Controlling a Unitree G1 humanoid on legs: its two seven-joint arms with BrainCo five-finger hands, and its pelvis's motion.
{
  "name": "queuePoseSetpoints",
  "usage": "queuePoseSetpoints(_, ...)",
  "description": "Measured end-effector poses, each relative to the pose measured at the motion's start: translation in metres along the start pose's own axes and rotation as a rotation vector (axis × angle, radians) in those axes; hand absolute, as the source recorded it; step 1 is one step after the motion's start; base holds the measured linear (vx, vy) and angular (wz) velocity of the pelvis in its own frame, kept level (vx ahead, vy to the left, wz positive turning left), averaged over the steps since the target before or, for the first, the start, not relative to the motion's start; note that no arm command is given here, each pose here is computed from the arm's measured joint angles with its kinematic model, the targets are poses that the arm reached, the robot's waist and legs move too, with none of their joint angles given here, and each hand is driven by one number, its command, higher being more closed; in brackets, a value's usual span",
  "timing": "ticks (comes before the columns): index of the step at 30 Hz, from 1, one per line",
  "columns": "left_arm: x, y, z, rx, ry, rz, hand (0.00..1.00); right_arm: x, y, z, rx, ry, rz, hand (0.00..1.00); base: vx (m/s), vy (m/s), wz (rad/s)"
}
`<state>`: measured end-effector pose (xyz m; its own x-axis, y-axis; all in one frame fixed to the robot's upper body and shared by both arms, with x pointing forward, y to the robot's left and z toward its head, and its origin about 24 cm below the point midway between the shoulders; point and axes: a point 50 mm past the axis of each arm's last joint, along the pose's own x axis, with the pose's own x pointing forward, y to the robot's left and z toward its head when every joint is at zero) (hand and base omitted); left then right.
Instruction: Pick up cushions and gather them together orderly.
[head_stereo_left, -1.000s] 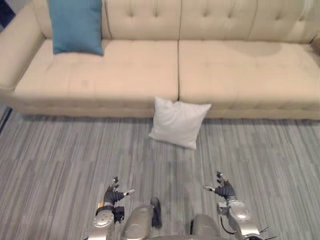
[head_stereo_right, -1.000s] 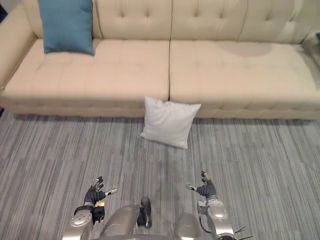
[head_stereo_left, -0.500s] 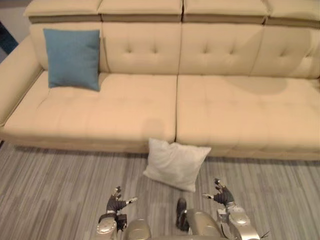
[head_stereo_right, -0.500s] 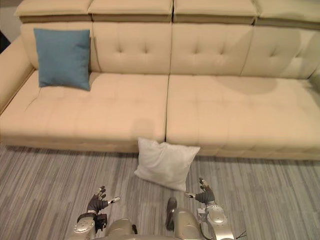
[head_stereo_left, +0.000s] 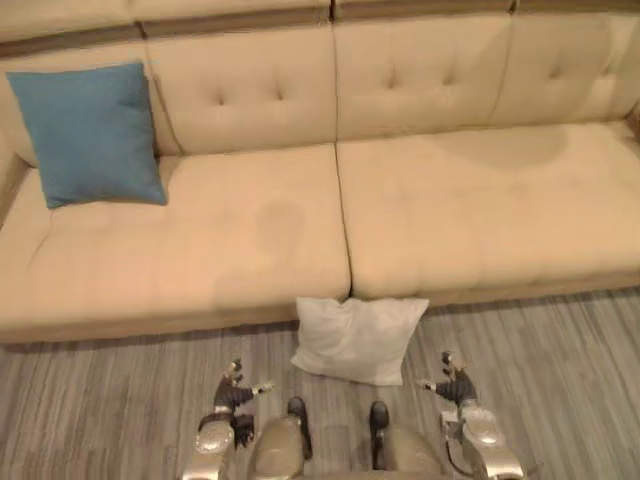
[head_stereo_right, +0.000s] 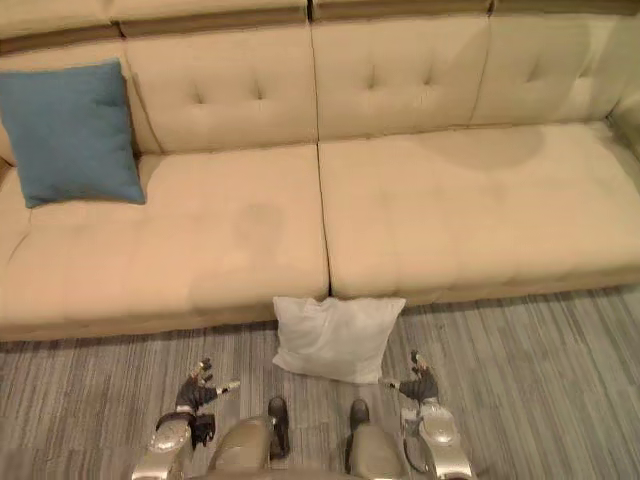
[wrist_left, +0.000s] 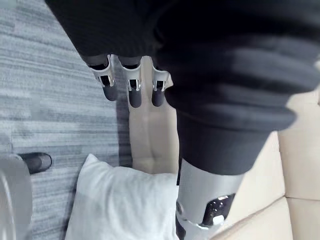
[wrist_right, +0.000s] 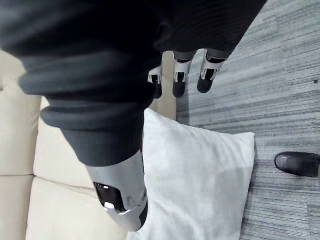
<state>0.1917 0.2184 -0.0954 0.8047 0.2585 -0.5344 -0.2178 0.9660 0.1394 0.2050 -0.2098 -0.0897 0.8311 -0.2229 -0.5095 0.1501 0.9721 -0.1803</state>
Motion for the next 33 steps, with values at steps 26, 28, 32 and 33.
queuePoseSetpoints(26, -0.002, -0.089, 0.301, -0.436, -0.783, -0.113, 0.0, 0.015, 0.04, 0.319, 0.291, -0.778, -0.078, 0.0, -0.12, 0.008, -0.05)
queuePoseSetpoints(28, -0.004, -0.097, 0.302, -0.438, -0.78, -0.131, 0.0, 0.006, 0.038, 0.327, 0.323, -0.837, -0.106, 0.0, -0.02, 0.003, 0.01)
queuePoseSetpoints(32, -0.008, -0.104, 0.304, -0.426, -0.788, -0.142, 0.0, -0.006, 0.01, 0.344, 0.383, -0.939, -0.203, 0.0, 0.0, 0.019, -0.06)
queuePoseSetpoints(33, -0.009, -0.107, 0.305, -0.418, -0.794, -0.147, 0.0, -0.007, 0.002, 0.345, 0.387, -0.948, -0.235, 0.0, 0.01, 0.009, -0.08)
